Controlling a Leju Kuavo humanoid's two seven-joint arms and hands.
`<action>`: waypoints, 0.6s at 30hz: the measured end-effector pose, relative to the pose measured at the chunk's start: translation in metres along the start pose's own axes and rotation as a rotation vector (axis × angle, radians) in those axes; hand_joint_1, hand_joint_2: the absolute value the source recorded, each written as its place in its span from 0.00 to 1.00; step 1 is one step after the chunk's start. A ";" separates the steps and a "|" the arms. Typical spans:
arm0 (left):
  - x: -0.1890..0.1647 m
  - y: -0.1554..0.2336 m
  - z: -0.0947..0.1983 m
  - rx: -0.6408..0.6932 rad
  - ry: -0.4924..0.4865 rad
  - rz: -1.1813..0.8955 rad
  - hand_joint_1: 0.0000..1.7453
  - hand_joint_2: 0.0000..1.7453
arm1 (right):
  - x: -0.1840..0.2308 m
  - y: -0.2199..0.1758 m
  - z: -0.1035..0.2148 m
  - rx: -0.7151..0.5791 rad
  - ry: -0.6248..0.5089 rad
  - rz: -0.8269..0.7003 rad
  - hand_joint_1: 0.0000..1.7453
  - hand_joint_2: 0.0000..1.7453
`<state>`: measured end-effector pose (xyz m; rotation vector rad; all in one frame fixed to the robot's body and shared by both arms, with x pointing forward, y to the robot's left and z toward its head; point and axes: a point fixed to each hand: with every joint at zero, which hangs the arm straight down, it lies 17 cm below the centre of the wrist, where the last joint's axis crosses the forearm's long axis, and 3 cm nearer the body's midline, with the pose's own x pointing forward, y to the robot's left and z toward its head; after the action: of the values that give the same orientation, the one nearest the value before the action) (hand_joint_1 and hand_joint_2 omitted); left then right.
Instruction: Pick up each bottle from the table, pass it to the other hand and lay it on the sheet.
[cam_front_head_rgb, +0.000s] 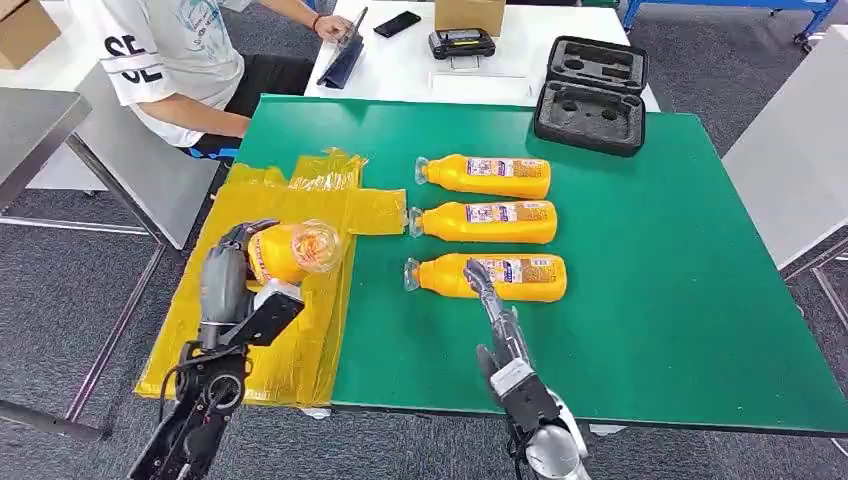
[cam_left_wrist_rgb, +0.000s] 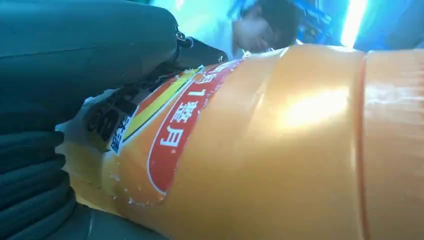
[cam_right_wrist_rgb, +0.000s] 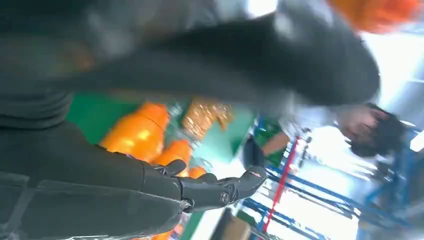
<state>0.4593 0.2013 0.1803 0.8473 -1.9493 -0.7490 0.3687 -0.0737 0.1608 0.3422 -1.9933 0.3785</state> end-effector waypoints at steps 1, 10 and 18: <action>-0.011 0.003 0.002 -0.012 0.015 -0.031 1.00 1.00 | 0.005 -0.005 -0.002 -0.010 -0.013 -0.001 0.00 1.00; -0.044 0.027 0.005 -0.018 0.048 -0.125 1.00 1.00 | 0.021 -0.027 -0.007 -0.051 -0.052 0.009 0.00 1.00; -0.066 0.021 0.002 -0.146 0.088 -0.204 1.00 1.00 | 0.028 -0.046 -0.020 -0.086 -0.074 0.001 0.00 1.00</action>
<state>0.4779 0.2659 0.1648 0.9813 -1.7250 -0.9456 0.3909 -0.1091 0.1996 0.3046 -2.0750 0.2835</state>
